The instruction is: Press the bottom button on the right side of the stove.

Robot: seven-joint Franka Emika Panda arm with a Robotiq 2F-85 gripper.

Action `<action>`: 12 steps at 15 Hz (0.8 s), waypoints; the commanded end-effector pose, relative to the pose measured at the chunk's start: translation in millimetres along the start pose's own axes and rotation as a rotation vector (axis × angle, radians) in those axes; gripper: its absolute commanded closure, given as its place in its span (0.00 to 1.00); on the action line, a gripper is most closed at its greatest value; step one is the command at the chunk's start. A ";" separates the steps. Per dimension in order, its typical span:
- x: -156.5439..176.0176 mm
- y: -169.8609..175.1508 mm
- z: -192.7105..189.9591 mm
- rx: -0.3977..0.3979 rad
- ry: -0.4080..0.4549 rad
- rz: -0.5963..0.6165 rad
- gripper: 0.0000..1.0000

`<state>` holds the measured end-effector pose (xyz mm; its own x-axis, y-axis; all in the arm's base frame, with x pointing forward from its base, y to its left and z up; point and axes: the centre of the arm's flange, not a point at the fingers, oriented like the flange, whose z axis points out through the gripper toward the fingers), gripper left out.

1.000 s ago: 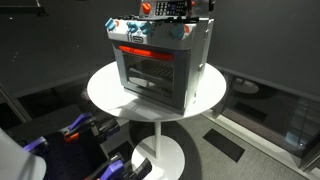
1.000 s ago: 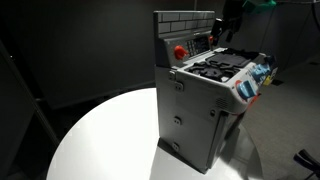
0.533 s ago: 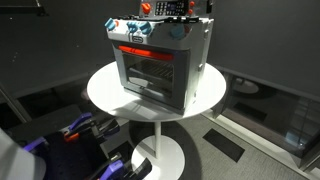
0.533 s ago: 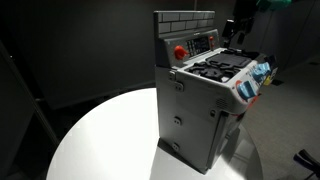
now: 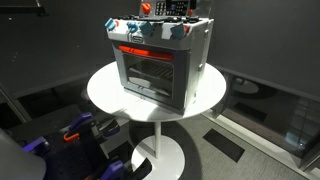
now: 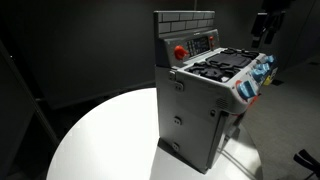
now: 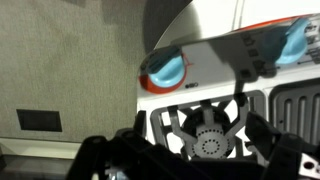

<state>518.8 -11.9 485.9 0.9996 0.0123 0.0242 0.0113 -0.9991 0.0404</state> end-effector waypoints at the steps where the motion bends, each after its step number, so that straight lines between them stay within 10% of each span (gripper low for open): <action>1: -46.2 2.3 -15.9 0.061 -0.043 -0.002 0.00; 12: -81.6 -1.7 -27.9 0.044 -0.068 0.007 0.00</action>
<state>436.5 -10.1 511.7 0.9991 0.0038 -0.0434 0.0036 -1.0000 -0.0033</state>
